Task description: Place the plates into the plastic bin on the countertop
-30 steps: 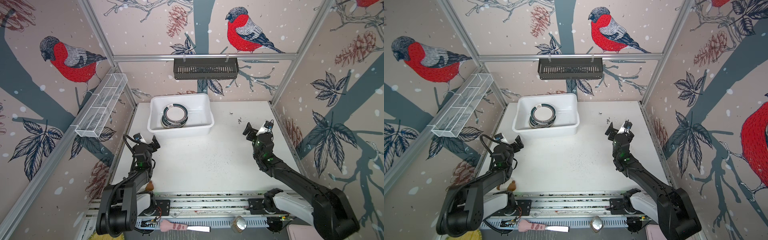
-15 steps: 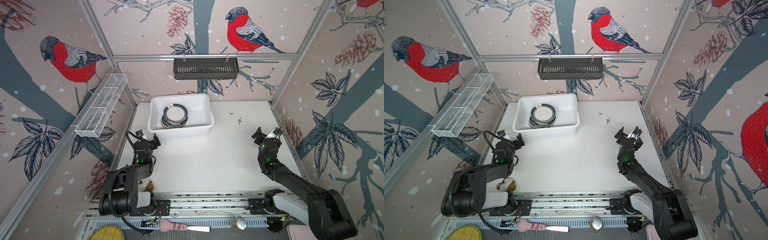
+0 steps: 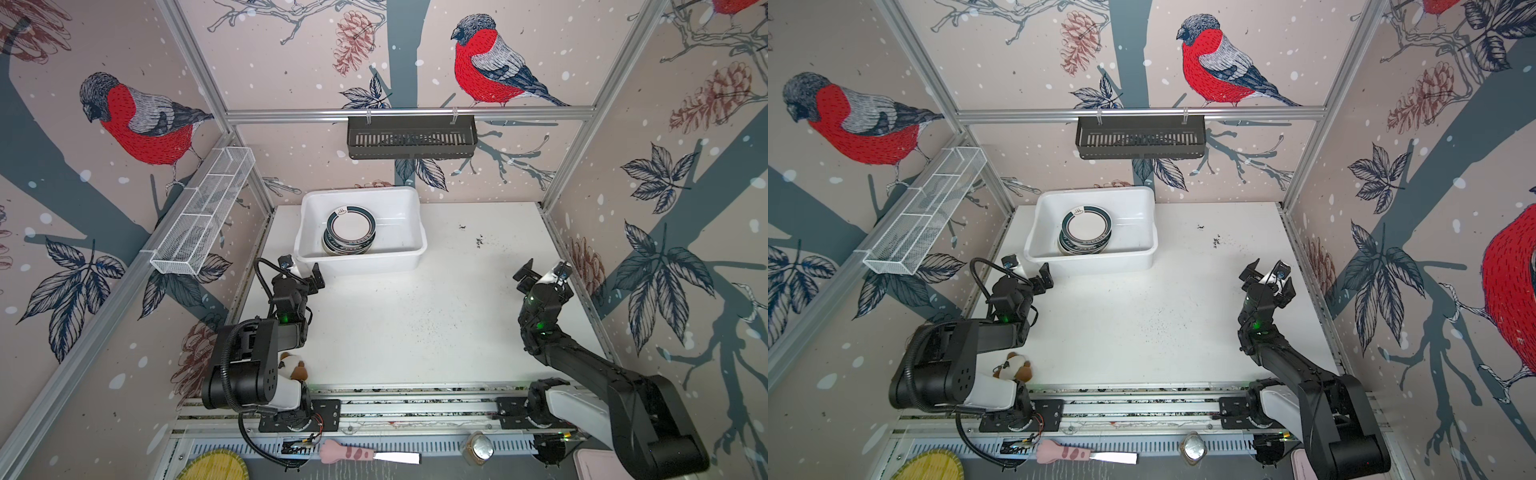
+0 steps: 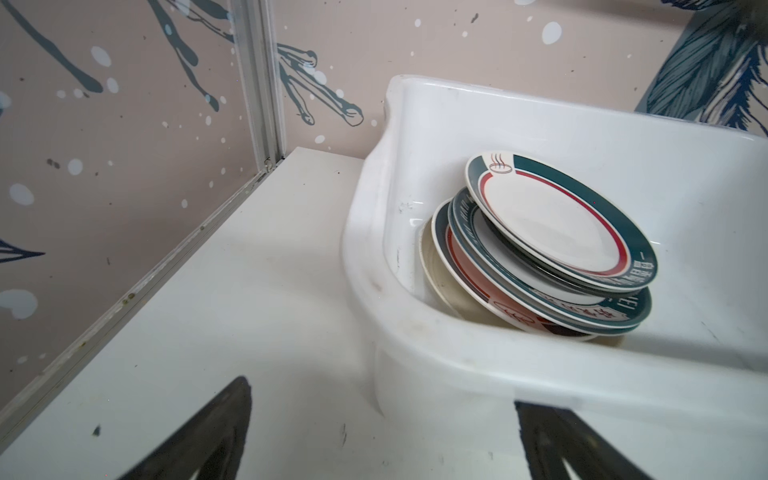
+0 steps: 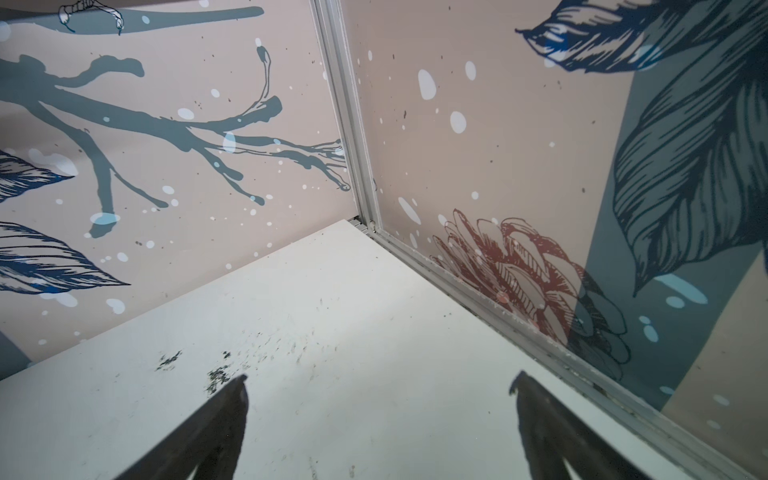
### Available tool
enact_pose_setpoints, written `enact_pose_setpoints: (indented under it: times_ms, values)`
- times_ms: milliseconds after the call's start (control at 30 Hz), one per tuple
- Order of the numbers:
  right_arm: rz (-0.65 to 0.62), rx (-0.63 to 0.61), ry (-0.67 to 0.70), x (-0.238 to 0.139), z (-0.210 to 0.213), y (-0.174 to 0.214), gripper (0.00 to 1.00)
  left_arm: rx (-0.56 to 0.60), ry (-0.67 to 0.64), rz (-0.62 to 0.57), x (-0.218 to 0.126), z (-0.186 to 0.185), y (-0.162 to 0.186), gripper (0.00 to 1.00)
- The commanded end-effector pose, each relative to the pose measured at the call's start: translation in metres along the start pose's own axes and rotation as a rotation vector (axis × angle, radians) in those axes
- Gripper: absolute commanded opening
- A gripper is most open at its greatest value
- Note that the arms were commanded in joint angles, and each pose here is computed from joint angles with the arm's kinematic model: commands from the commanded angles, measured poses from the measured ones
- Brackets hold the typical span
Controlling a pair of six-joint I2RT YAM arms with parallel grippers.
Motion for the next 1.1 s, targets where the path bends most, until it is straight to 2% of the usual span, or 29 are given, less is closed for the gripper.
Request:
enact_pose_setpoints:
  times_ms: [0, 333, 500, 700, 767, 800, 833, 933, 1067]
  values:
    - [-0.069, -0.021, 0.021, 0.001, -0.002, -0.011, 0.99, 0.071, 0.092, -0.045, -0.001, -0.013, -0.004, 0.98]
    - [-0.016, -0.075, 0.01, 0.008, -0.006, 0.018, 0.99, 0.086, 0.105, -0.095, -0.009, -0.013, 0.006, 0.98]
    - [0.026, -0.055, 0.021, 0.02, -0.013, 0.036, 0.99, 0.081, 0.084, -0.104, -0.01, -0.012, 0.005, 0.98]
    - [0.048, -0.093, -0.108, 0.031, 0.0, 0.041, 0.99, 0.114, 0.114, -0.077, -0.006, -0.018, 0.007, 0.98]
    - [0.069, -0.141, -0.237, 0.036, 0.013, 0.048, 1.0, 0.12, 0.12, -0.072, -0.006, -0.019, 0.007, 0.98]
    - [0.036, -0.17, -0.283, 0.035, 0.018, 0.052, 0.99, 0.12, 0.12, -0.073, -0.005, -0.019, 0.007, 0.98]
    - [-0.004, -0.17, -0.29, 0.029, 0.018, 0.051, 0.99, 0.12, 0.121, -0.072, -0.006, -0.019, 0.007, 0.98]
    - [0.064, -0.175, -0.295, 0.035, 0.02, 0.053, 0.99, 0.12, 0.119, -0.068, -0.005, -0.019, 0.008, 0.98]
    - [0.054, -0.173, -0.294, 0.034, 0.02, 0.052, 0.99, 0.131, 0.105, -0.066, -0.004, -0.021, 0.009, 0.98]
Point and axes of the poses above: each gripper's point midway between its finger pads, its own x axis out along the fingers, its own z axis along the line the jaws close on, y = z × x, the point moved 8 cm from there along -x, back along the fingers, and after that the axes turned 10 degrees about -x, right-handed, at the moved point
